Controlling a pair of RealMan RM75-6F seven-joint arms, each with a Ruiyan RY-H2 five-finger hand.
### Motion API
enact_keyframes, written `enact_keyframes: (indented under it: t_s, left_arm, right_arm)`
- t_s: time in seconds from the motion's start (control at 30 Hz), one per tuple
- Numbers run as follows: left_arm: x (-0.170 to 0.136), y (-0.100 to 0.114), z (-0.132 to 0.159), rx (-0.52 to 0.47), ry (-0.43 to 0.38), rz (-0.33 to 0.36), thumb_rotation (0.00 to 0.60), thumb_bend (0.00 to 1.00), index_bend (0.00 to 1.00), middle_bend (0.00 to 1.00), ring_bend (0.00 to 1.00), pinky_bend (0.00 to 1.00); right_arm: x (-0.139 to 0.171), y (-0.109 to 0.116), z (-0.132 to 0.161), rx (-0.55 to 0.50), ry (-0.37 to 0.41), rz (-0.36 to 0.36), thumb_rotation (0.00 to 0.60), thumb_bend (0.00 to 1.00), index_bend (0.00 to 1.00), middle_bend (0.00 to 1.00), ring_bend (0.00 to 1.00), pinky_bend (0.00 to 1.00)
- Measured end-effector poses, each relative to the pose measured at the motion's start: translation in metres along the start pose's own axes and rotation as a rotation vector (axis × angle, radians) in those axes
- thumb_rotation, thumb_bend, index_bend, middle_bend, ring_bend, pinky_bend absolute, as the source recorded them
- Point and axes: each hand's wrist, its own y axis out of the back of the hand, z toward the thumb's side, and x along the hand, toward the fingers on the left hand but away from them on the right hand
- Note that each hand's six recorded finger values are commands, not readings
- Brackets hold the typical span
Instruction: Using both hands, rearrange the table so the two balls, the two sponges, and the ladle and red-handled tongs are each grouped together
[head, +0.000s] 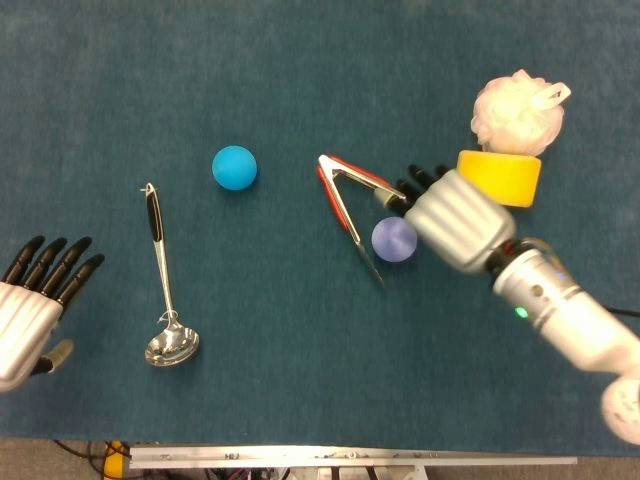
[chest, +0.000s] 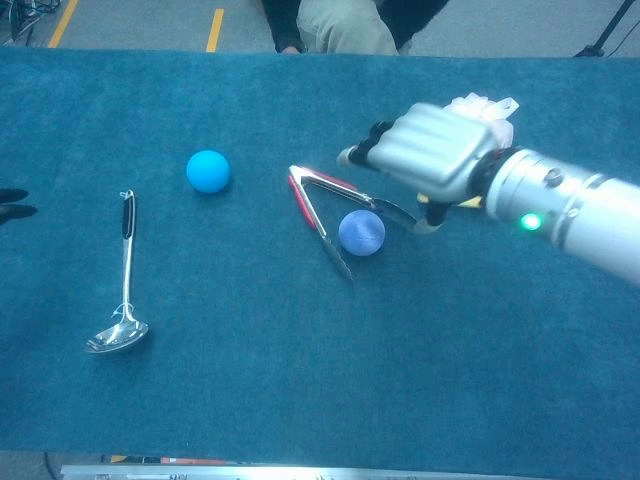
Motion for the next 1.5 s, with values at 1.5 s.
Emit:
enact_keyframes:
  t_s: [1.5]
  left_arm:
    - [-0.011, -0.004, -0.011, -0.042, 0.031, 0.011, 0.600, 0.22, 0.00, 0.00, 0.00, 0.03]
  right_arm:
    - [-0.056, -0.038, 0.037, 0.090, -0.062, 0.045, 0.600, 0.05, 0.54, 0.42, 0.37, 0.59]
